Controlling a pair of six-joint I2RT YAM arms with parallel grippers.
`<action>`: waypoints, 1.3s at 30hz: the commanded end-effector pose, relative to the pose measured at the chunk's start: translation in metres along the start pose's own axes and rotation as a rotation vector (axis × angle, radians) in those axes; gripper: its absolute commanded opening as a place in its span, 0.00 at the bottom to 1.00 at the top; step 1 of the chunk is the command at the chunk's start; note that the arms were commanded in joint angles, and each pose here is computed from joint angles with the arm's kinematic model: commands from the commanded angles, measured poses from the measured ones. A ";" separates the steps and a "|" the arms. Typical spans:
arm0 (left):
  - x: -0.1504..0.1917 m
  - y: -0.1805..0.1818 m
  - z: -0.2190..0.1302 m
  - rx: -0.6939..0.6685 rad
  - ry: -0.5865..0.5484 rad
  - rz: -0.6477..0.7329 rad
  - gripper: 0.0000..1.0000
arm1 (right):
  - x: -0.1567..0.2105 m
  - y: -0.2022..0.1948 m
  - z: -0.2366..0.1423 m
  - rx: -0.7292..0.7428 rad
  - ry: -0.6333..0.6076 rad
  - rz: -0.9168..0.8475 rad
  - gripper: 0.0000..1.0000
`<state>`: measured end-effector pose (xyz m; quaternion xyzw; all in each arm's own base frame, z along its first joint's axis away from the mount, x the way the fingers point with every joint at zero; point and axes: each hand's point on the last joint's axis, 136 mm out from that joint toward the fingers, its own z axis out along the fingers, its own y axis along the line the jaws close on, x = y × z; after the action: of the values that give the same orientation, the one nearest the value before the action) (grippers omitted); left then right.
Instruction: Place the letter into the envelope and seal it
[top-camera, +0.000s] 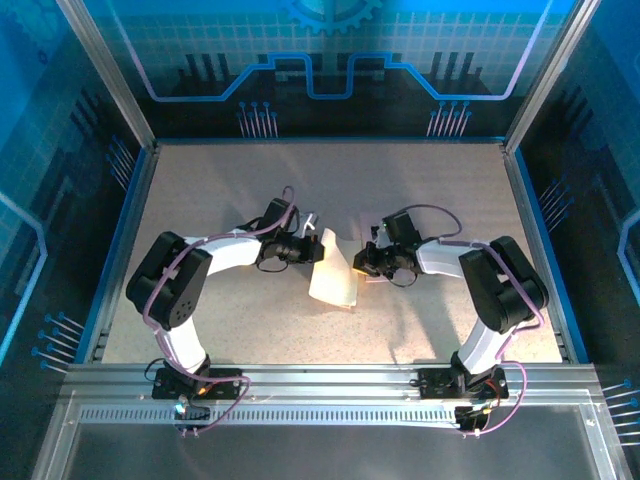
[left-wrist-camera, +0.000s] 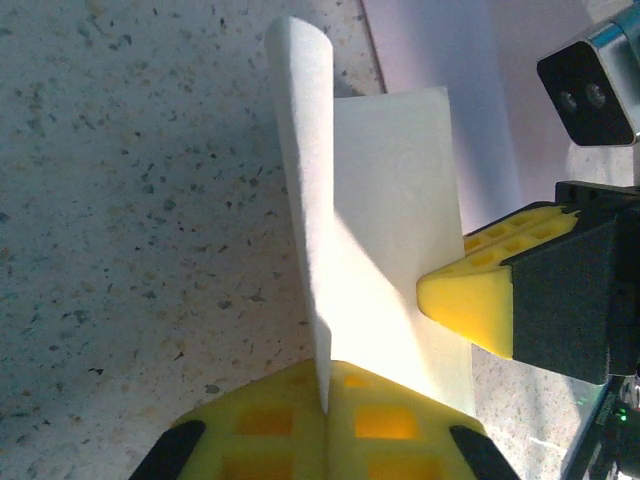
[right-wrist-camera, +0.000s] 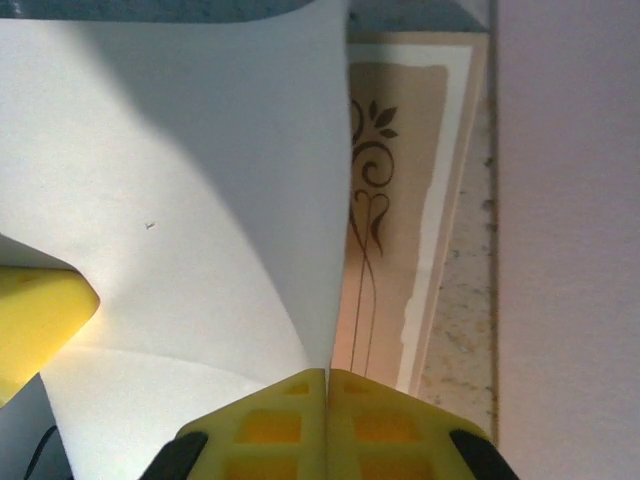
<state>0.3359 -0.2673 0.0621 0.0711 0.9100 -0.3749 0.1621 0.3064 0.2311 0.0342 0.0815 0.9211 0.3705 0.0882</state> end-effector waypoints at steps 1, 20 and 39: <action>-0.020 -0.028 -0.023 0.058 -0.055 0.055 0.00 | -0.017 0.019 -0.021 -0.014 -0.051 -0.047 0.14; -0.070 -0.118 -0.175 0.359 -0.295 0.303 0.00 | -0.043 0.153 -0.141 -0.347 -0.276 -0.471 1.00; -0.081 -0.142 -0.194 0.593 -0.368 0.249 0.00 | -0.033 0.196 -0.138 -0.640 -0.202 -0.620 0.89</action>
<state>0.3319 -0.2318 0.2974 0.1447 0.7270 -0.5838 0.3313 0.3281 0.2643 0.2566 -0.1647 0.7635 0.5492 0.2972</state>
